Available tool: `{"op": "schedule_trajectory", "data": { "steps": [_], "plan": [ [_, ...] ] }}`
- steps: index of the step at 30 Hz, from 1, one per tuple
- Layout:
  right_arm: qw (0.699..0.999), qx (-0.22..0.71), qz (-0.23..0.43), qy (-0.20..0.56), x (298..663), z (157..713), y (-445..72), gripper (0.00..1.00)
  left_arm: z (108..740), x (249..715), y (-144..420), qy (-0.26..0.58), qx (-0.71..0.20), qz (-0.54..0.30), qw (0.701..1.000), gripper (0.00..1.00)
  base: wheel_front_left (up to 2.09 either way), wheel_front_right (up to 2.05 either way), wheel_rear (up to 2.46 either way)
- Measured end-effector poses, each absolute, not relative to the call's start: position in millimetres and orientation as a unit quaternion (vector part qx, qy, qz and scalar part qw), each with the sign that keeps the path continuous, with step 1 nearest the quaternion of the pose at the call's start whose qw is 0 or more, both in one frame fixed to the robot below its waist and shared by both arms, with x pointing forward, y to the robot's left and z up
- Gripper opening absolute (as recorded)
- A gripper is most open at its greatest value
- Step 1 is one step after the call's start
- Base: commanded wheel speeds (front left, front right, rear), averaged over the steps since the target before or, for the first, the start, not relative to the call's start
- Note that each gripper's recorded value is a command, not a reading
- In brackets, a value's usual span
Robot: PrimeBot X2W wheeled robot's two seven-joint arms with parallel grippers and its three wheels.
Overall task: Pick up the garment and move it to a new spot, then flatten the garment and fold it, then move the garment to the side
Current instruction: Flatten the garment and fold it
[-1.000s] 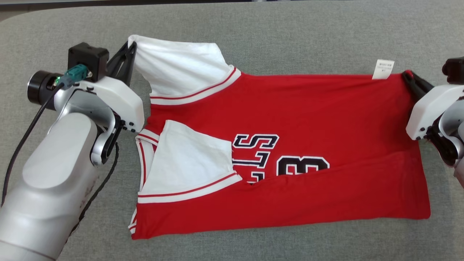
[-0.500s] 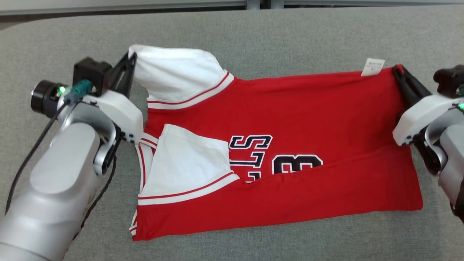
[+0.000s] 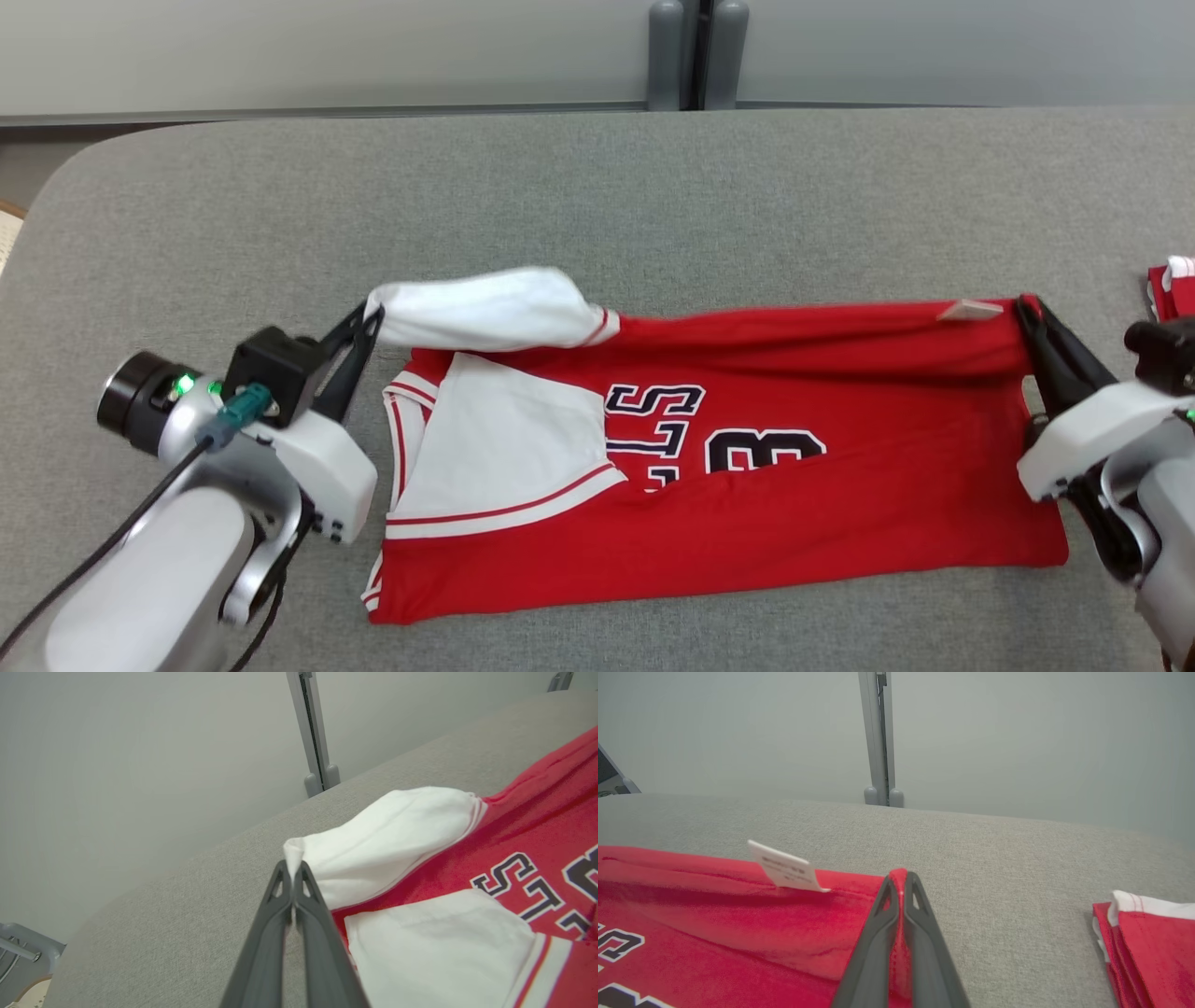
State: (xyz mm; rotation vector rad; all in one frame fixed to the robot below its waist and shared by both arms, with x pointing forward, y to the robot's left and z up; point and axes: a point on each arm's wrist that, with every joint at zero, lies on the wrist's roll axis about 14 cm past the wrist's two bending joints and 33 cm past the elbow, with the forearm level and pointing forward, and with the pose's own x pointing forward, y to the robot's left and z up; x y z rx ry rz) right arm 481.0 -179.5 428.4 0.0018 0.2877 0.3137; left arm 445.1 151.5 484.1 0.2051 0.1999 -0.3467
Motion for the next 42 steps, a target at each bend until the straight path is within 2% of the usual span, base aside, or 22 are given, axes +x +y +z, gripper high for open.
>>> {"op": "schedule_trajectory", "data": {
  "steps": [7, 14, 29, 30, 31, 32, 36, 37, 40, 41, 42],
  "plan": [
    [0.974, 0.016, 0.154, 0.164, 451, 416, -181, 0.0, 487, 395, 155, 0.124, 0.127, -0.185, 0.967, 0.0, 0.0, 0.0, 0.0],
    [0.96, 0.015, 0.171, 0.222, 418, 395, -181, 0.0, 471, 350, 146, 0.179, 0.137, -0.216, 0.95, 0.0, 0.0, 0.0, 0.0],
    [0.936, 0.016, 0.178, 0.302, 379, 380, -194, 0.0, 432, 319, 145, 0.265, 0.151, -0.236, 0.923, 0.0, 0.0, 0.0, 0.0],
    [0.935, 0.018, 0.177, 0.308, 376, 379, -195, 0.08, 430, 318, 145, 0.27, 0.147, -0.235, 0.922, 0.0, 0.0, 0.0, 0.0],
    [0.933, 0.02, 0.177, 0.313, 374, 377, -195, 0.78, 427, 316, 146, 0.279, 0.145, -0.235, 0.92, 0.0, 0.0, 0.0, 0.0],
    [0.931, 0.026, 0.177, 0.317, 372, 377, -193, 1.0, 426, 314, 145, 0.284, 0.143, -0.236, 0.918, 0.0, 0.0, 0.0, 0.0],
    [0.929, 0.032, 0.181, 0.322, 368, 376, -192, 1.0, 425, 312, 145, 0.291, 0.137, -0.236, 0.917, 0.0, 0.0, 0.0, 0.0],
    [0.929, 0.031, 0.179, 0.323, 367, 375, -194, 1.0, 424, 312, 145, 0.292, 0.136, -0.237, 0.917, 0.04, 0.0, 0.0, 0.0],
    [0.935, 0.035, 0.168, 0.311, 372, 382, -202, 1.0, 425, 310, 144, 0.291, 0.135, -0.238, 0.917, 0.49, 0.0, 0.0, 0.0],
    [0.938, 0.037, 0.165, 0.302, 375, 385, -203, 1.0, 426, 311, 144, 0.29, 0.135, -0.237, 0.917, 0.76, 0.0, 0.0, 0.0],
    [0.941, 0.038, 0.163, 0.294, 378, 388, -204, 1.0, 427, 311, 143, 0.288, 0.133, -0.237, 0.918, 0.76, 0.0, 0.0, 0.0]
  ]
}}
